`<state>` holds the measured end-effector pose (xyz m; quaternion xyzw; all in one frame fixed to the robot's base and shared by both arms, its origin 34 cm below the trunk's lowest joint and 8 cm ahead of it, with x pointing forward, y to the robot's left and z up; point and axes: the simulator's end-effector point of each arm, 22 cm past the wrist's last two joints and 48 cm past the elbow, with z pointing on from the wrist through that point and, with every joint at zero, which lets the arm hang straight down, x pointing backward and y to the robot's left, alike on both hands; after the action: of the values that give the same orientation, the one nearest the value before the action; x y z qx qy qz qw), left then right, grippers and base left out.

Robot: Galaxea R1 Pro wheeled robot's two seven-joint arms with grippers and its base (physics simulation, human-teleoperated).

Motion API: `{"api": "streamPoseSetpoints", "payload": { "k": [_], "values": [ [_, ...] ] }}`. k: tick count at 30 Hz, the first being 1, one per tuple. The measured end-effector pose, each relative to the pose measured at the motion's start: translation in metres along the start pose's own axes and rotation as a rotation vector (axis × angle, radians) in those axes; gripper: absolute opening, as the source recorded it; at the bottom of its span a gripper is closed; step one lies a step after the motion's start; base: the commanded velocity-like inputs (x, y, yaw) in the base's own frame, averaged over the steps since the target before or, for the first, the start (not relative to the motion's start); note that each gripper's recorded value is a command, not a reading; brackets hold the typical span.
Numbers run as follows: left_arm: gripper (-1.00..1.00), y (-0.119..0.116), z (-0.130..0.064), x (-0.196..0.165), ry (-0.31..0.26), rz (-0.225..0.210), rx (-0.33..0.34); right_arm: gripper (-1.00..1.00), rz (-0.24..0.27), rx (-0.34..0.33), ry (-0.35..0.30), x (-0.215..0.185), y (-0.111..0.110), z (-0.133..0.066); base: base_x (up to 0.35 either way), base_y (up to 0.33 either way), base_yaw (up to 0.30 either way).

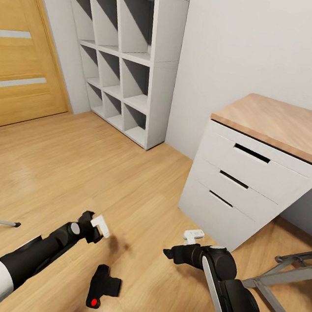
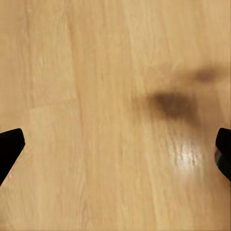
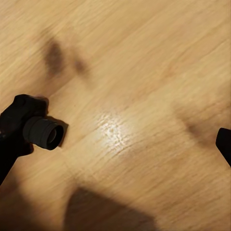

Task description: Attach the digital camera to the camera tripod in the bedroom.

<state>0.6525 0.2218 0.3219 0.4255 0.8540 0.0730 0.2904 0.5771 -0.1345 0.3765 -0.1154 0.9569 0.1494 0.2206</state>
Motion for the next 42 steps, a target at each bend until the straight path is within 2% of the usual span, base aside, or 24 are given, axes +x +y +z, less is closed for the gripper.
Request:
{"api": "streamPoseSetpoints", "payload": {
  "k": [4, 6, 8, 11, 16, 17, 21, 22, 23, 26, 29, 32, 35, 38, 42],
  "values": [
    [1.00, 0.001, -0.005, 0.002, -0.028, 0.048, -0.043, 1.00, 0.000, 0.000, 0.000, 0.000, 0.000, 0.000, 0.000, 0.000, 0.000],
    [1.00, 0.004, -0.007, 0.003, -0.032, 0.104, -0.073, 1.00, 0.000, 0.000, 0.001, 0.000, 0.000, 0.000, 0.000, 0.000, 0.000],
    [1.00, 0.012, -0.009, 0.003, -0.037, 0.189, -0.118, 1.00, 0.000, 0.000, 0.001, 0.000, 0.000, 0.000, 0.000, 0.000, 0.000],
    [1.00, 0.025, -0.013, -0.006, -0.064, 0.362, -0.196, 1.00, 0.000, 0.000, 0.001, 0.000, 0.000, 0.000, 0.000, 0.000, 0.000],
    [1.00, 0.030, -0.026, -0.045, -0.165, 0.660, -0.300, 1.00, 0.000, 0.000, 0.001, 0.000, 0.000, 0.000, 0.000, 0.000, 0.000],
    [1.00, 0.029, -0.036, -0.061, -0.196, 0.764, -0.345, 1.00, 0.001, -0.001, 0.001, 0.000, 0.000, 0.000, 0.000, 0.000, 0.000],
    [1.00, 0.017, -0.056, -0.085, -0.233, 0.949, -0.412, 1.00, 0.000, 0.000, 0.001, 0.000, 0.000, 0.000, 0.000, 0.000, 0.000],
    [1.00, 0.015, -0.059, -0.089, -0.231, 0.994, -0.422, 1.00, 0.000, 0.000, 0.001, 0.000, 0.000, 0.000, 0.000, 0.000, 0.000],
    [1.00, 0.011, -0.063, -0.092, -0.208, 1.088, -0.436, 1.00, 0.000, 0.000, 0.001, 0.000, 0.000, 0.000, 0.000, 0.000, 0.000],
    [1.00, 0.010, -0.064, -0.085, -0.132, 1.235, -0.443, 1.00, 0.000, 0.000, 0.001, 0.000, 0.000, 0.000, 0.000, 0.000, 0.000],
    [1.00, 0.012, -0.061, -0.066, -0.020, 1.359, -0.420, 1.00, 0.000, 0.000, 0.001, 0.000, 0.000, 0.000, 0.000, 0.000, 0.000],
    [1.00, 0.010, -0.056, -0.042, 0.078, 1.442, -0.352, 1.00, 0.000, 0.001, 0.001, 0.000, 0.000, 0.000, 0.000, 0.000, 0.000],
    [1.00, 0.003, -0.053, -0.025, 0.133, 1.502, -0.273, 1.00, -0.003, 0.012, 0.002, 0.001, -0.004, 0.000, 0.000, 0.000, 0.000],
    [1.00, -0.004, -0.052, -0.018, 0.159, 1.539, -0.212, 1.00, -0.002, 0.026, 0.003, 0.001, -0.012, -0.002, 0.000, 0.000, 0.000],
    [1.00, -0.008, -0.050, -0.011, 0.193, 1.561, -0.152, 1.00, -0.004, 0.029, 0.005, 0.002, -0.013, -0.002, 0.000, 0.000, 0.000]
  ]
}}
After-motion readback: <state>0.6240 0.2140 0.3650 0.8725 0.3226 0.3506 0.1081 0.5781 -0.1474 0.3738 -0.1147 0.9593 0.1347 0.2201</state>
